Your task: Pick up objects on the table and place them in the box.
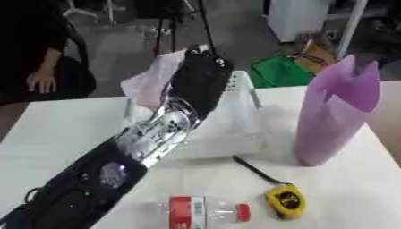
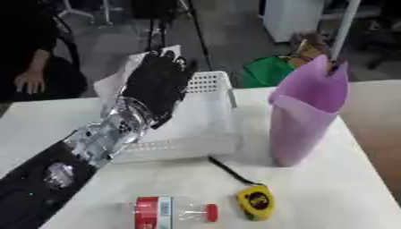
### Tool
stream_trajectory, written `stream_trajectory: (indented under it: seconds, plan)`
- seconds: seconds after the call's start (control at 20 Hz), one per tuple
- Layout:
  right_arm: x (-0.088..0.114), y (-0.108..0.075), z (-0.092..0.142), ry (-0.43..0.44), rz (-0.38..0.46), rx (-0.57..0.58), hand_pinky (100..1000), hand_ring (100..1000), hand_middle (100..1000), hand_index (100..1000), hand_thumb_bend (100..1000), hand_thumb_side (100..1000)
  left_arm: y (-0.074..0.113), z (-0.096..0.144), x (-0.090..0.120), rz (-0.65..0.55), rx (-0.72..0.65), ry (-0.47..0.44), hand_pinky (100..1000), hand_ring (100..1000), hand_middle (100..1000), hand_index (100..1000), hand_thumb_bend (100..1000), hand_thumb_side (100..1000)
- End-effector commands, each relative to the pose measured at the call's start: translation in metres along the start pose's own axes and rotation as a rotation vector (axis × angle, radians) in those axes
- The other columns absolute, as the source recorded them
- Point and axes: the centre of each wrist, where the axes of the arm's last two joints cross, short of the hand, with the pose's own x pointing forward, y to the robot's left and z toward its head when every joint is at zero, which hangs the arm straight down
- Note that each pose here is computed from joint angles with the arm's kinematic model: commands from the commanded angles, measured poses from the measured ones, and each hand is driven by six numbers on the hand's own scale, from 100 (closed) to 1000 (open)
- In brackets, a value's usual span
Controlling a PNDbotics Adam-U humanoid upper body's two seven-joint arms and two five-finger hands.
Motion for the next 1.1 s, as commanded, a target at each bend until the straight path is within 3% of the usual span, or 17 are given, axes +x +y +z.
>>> stream_trajectory:
  seconds: [0.05, 0.1, 0.15, 0.2, 0.35, 0.4, 0.7, 1.1]
  plan:
    - [0.006, 0.000, -0.008, -0.036, -0.006, 0.008, 651, 617, 555, 688, 100, 776, -0.001, -0.010, -0.005, -0.006, 0.033, 0.034, 673, 654, 541, 940, 100, 311]
    - [0.006, 0.000, -0.008, -0.036, -0.006, 0.008, 651, 617, 555, 688, 100, 776, -0.004, -0.011, -0.004, -0.006, 0.034, 0.035, 703, 730, 702, 978, 100, 362]
    - [0.006, 0.000, -0.008, -0.036, -0.007, 0.009, 651, 617, 555, 688, 100, 776, -0.006, -0.013, -0.003, -0.006, 0.034, 0.032, 703, 730, 702, 978, 100, 362]
    - [0.006, 0.000, -0.008, -0.036, -0.008, 0.009, 651, 617, 555, 688, 100, 777, -0.007, -0.013, -0.003, -0.006, 0.034, 0.029, 725, 792, 854, 1000, 140, 426]
    - [0.006, 0.000, -0.007, -0.035, -0.008, 0.010, 651, 617, 555, 688, 100, 777, -0.009, -0.015, -0.004, -0.011, 0.035, 0.015, 739, 827, 914, 1000, 198, 468]
    - [0.006, 0.000, -0.007, -0.034, -0.007, 0.010, 651, 617, 555, 688, 100, 777, -0.009, -0.015, -0.005, -0.014, 0.035, 0.011, 762, 871, 998, 1000, 244, 529]
    - [0.006, -0.001, -0.007, -0.031, -0.006, 0.009, 651, 617, 554, 688, 100, 777, -0.002, -0.017, -0.013, -0.060, 0.042, 0.013, 806, 980, 1000, 1000, 355, 634]
    - [0.006, -0.001, -0.006, -0.027, -0.003, 0.006, 651, 618, 555, 688, 100, 777, 0.004, -0.018, -0.016, -0.091, 0.044, 0.025, 820, 984, 1000, 1000, 384, 678]
